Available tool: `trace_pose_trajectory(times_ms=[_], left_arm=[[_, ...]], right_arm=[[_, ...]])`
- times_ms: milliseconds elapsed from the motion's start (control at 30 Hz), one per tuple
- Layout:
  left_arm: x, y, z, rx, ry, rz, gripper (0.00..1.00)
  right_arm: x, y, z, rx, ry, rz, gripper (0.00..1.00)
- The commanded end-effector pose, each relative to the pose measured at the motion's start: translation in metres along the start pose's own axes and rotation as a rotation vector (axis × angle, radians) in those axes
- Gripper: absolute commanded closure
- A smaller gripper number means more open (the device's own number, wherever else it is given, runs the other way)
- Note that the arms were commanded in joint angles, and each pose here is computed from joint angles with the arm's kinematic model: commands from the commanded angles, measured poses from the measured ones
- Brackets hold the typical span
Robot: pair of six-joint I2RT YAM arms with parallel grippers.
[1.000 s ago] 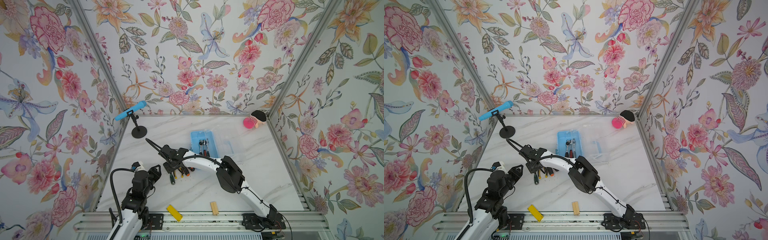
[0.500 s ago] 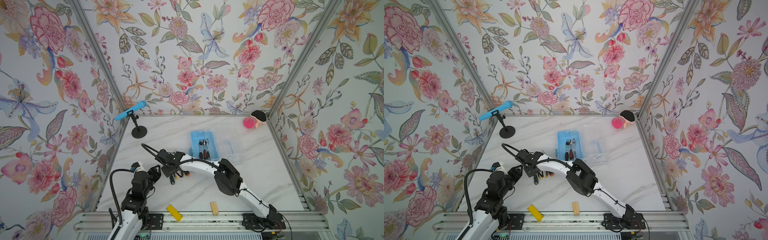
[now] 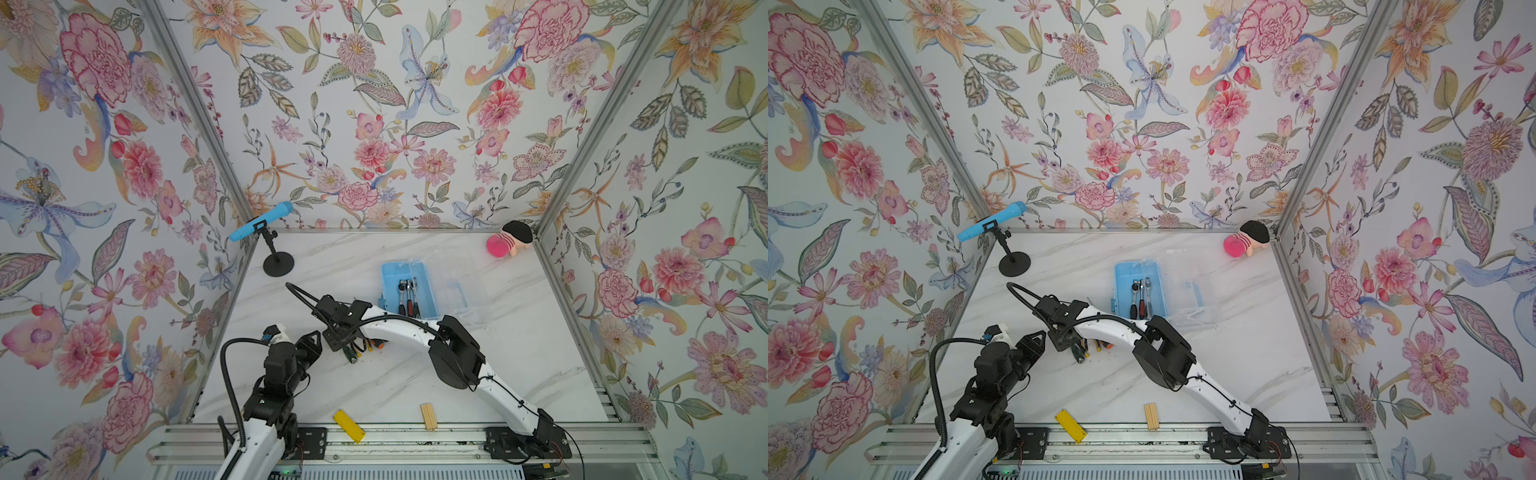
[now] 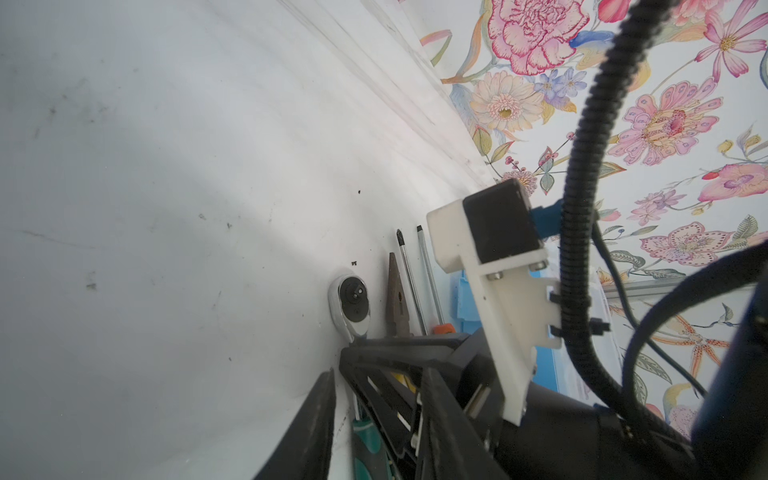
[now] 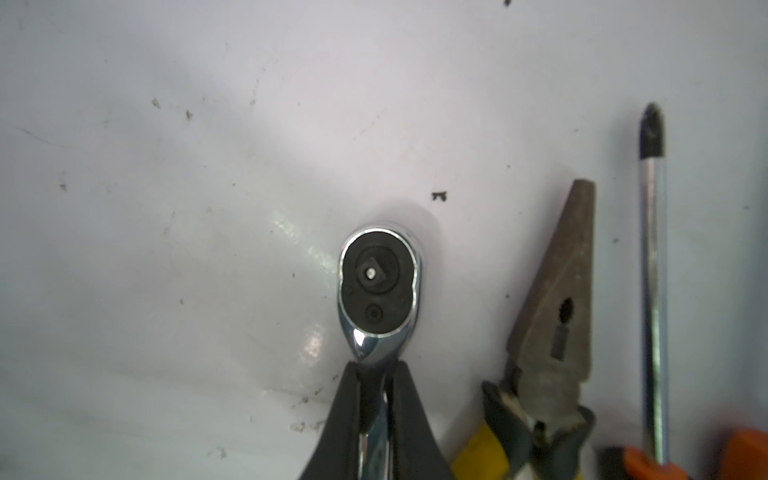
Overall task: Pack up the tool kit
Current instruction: 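Lift the green-handled ratchet with the right gripper over the blue box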
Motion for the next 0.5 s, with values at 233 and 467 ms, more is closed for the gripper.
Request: trace_pose_trajectory(times_ms=[233, 467], left_arm=[[0.013, -0.015, 0.001, -0.001, -0.014, -0.054, 0.64], [0.026, -0.029, 0.004, 0.002, -0.032, -0.092, 0.63]], right_arm=[[0.019, -0.01, 0.039, 0.076, -0.015, -0.029, 1.0], [0.048, -0.016, 0.094, 0.155, -0.114, -0.056, 1.0]])
Point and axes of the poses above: each gripper's point midway between its finger pads, its own z axis back along the fingers, its own y axis along the line the jaws close on, x = y × z, the point moved 4 cm from there along z, back along the fingers, and after that the axes turned 1 degree about -z, right-handed, at the moved point
